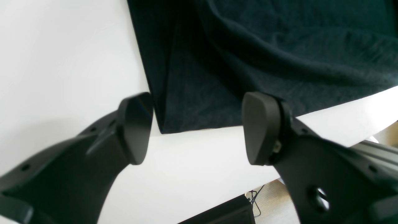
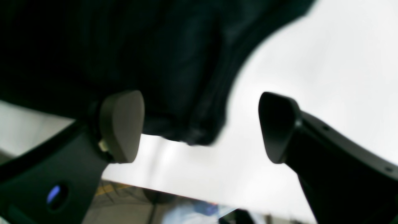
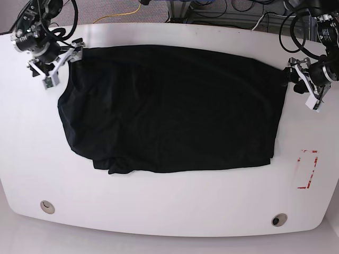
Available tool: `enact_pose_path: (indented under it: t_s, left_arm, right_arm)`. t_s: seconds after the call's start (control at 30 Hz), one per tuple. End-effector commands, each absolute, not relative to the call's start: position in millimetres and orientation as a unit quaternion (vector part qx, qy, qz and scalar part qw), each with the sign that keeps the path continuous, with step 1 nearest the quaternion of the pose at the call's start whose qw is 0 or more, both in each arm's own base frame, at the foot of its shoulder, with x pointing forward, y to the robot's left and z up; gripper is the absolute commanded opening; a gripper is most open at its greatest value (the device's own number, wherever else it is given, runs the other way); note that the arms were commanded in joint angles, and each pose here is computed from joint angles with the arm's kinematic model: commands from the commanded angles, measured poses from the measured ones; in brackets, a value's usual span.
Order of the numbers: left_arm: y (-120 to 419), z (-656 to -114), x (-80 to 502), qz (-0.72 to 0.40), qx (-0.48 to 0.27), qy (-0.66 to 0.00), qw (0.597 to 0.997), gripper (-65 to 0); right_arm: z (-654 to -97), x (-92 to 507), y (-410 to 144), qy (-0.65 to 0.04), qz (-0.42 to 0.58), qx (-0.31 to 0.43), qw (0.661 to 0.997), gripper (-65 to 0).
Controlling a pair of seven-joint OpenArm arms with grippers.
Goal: Layout the t-shirt on the table in an organized manner, then fold the t-shirt properly
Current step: 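Pull the held shirt edge outward with both grippers to tension it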
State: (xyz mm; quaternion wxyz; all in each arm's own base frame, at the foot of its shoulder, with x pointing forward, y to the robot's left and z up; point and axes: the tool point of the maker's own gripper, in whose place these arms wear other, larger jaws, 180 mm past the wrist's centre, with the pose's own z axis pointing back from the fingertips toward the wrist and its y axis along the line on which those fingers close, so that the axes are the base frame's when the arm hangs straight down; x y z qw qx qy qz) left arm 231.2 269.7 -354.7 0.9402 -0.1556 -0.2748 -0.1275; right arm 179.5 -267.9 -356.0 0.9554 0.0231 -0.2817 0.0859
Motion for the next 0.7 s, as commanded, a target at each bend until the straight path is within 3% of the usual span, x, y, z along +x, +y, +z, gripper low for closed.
enact_pose_path:
  t_s: [0.0,0.33,0.67]
  left_arm:
    - [273.6,-343.1,238.8,-0.135,-0.149,-0.293,0.935,-22.8]
    - [272.9,-344.2,238.6,-0.135,-0.150,-0.292,0.935,-22.8]
    - [272.0,-344.5,238.7,-0.135,-0.151,-0.292,0.935,-22.8]
  right_arm:
    - [-342.6,177.9,-286.6,-0.303,0.058,0.005,0.951,-11.4]
    - [-341.1,173.2,-279.2,-0.324,0.033,0.050,0.944,-11.6]
    - [-386.1,150.4,-286.8,-0.268,-0.023,0.092,0.959,-11.6]
